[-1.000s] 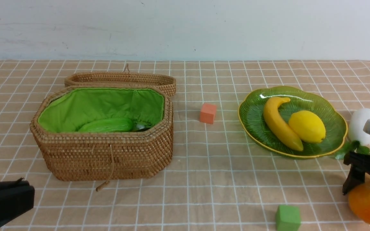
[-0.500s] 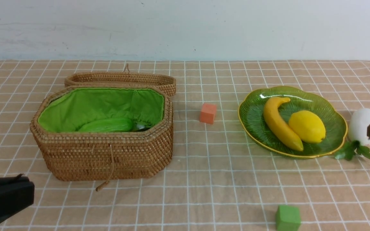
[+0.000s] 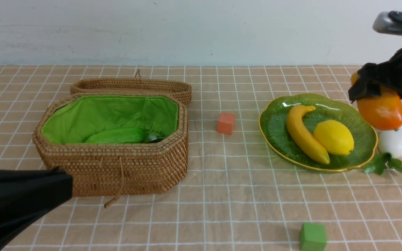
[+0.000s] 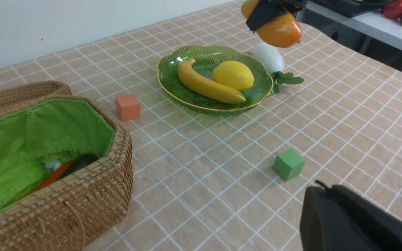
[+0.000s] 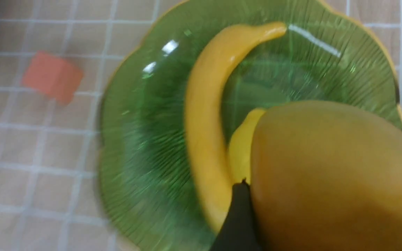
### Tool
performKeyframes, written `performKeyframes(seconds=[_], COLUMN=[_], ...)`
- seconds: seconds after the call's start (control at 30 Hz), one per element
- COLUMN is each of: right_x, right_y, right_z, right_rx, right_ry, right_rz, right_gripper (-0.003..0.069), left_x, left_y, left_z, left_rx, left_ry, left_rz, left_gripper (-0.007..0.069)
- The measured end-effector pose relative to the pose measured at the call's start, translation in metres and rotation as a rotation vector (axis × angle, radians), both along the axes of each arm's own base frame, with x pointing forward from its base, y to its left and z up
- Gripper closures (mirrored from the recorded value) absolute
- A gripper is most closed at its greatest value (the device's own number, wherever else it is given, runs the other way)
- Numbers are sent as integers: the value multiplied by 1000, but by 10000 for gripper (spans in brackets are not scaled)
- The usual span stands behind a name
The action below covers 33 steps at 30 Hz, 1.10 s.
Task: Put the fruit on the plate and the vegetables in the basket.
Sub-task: Use the right arm to grab a mango and put it into the right plate, then take a daikon with your right arm and place it on the basket on the left.
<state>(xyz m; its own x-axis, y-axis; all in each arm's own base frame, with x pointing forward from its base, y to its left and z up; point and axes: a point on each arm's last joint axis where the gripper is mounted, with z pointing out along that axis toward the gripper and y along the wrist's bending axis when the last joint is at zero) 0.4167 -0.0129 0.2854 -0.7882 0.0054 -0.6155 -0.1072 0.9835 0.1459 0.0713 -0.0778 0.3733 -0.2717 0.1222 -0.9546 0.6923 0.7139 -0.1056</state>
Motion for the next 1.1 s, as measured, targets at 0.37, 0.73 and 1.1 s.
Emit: performKeyframes(seconds=[0.37, 0.73, 1.1], right_x=[36, 27, 14], right_y=[-12, -14, -98], right_z=[-70, -13, -49], right_rx=[-126, -141, 43], right_ry=[3, -130, 112], right_rz=[7, -11, -487], right_gripper=[71, 30, 83], left_x=[2, 2, 2], left_y=[-2, -2, -3], left_z=[-1, -2, -2], left_rx=[-19, -20, -16], left_ry=[36, 37, 34], left_rz=[12, 15, 16], left_gripper=[633, 627, 627])
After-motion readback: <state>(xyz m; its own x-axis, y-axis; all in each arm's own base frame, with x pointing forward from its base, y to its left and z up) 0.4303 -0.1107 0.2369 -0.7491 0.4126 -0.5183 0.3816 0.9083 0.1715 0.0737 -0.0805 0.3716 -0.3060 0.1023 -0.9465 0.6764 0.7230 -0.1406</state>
